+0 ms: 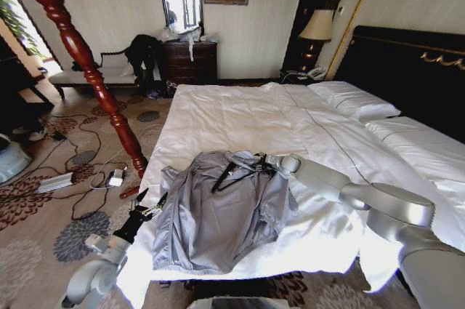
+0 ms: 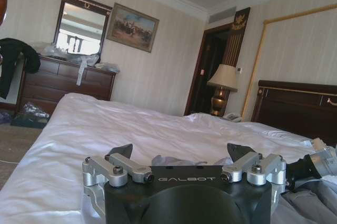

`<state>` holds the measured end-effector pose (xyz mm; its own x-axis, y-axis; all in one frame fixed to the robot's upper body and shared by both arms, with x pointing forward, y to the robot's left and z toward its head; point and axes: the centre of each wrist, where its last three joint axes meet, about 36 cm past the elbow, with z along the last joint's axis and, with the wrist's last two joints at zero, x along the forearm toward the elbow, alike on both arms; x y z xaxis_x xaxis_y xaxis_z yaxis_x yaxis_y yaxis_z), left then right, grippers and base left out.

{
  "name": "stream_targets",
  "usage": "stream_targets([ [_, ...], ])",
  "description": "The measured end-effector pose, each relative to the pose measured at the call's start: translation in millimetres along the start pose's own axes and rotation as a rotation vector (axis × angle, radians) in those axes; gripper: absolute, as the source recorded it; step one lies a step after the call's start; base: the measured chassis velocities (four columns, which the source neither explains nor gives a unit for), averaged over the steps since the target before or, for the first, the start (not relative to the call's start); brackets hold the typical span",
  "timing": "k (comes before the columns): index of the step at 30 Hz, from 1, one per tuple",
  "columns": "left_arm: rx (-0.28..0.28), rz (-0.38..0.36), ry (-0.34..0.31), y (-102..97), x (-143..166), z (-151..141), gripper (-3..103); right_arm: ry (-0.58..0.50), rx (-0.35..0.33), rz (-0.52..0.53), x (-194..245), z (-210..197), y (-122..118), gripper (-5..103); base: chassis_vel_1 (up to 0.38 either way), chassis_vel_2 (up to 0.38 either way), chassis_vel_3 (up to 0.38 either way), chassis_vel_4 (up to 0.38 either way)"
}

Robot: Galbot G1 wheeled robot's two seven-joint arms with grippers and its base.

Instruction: Pick up the clothes from the bed and hang them on the clothes hanger.

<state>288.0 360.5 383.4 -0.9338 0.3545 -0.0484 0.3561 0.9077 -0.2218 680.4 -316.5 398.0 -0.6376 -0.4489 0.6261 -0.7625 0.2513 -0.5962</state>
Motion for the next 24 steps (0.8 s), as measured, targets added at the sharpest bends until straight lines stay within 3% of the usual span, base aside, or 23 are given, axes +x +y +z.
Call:
stream_targets([
  [5,0.005,0.008,0.005,-4.4,-3.2,1.9,100,-0.010,0.005,-0.011,-0.2,-0.1,-3.9,33,0.000,0.000,0.000,0.000],
  [10,0.010,0.009,0.008,-6.8,-8.3,2.8,100,-0.017,0.005,-0.010,0.9,1.0,-6.0,21,0.000,0.000,0.000,0.000],
  [18,0.013,0.010,0.014,-4.7,-21.9,-0.4,100,-0.020,-0.013,0.025,10.0,7.8,-11.0,20,0.000,0.000,0.000,0.000],
  [24,0.015,0.000,0.030,-1.1,-42.2,-7.7,100,-0.023,0.033,0.099,18.8,14.8,-13.9,20,0.000,0.000,0.000,0.000],
])
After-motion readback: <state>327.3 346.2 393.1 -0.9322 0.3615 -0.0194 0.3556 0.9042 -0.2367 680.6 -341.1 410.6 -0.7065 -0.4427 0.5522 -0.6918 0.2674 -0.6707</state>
